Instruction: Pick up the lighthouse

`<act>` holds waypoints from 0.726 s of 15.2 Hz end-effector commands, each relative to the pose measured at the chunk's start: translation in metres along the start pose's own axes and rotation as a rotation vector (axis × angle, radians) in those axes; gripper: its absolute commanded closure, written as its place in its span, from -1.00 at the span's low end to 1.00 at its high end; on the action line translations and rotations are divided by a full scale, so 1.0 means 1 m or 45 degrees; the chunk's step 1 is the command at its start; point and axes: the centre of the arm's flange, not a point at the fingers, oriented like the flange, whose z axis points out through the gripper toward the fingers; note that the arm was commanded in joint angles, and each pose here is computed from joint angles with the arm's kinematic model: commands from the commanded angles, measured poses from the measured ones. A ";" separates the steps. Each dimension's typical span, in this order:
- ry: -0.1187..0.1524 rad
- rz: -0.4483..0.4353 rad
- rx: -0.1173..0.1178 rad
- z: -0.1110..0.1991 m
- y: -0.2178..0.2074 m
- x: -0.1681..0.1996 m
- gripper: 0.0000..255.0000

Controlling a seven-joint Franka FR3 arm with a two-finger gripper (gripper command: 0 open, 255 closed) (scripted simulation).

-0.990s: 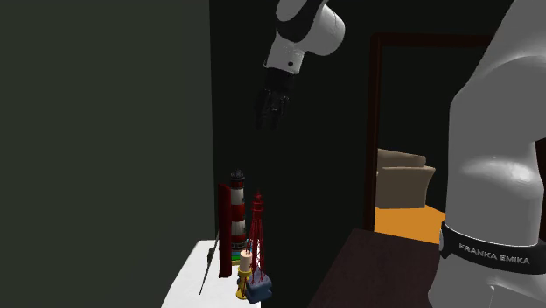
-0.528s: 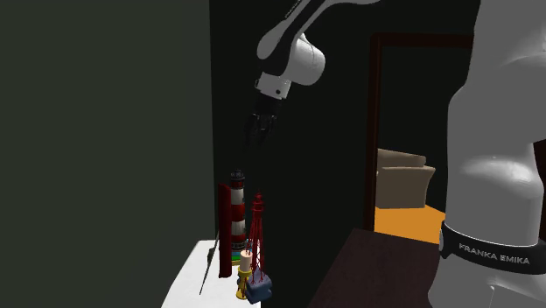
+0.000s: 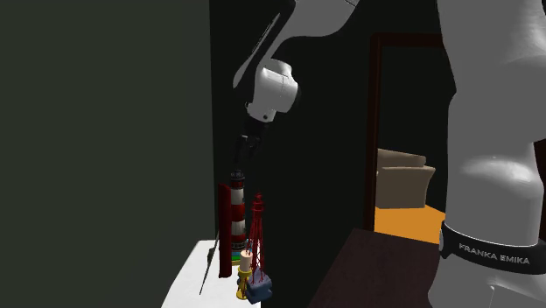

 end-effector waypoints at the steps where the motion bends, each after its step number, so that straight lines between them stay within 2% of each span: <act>1: 0.026 -0.011 -0.013 0.021 0.010 0.007 -1.00; 3: 0.051 -0.021 -0.026 0.041 0.021 0.016 -1.00; 11: 0.051 -0.021 -0.026 0.077 0.018 -0.002 -1.00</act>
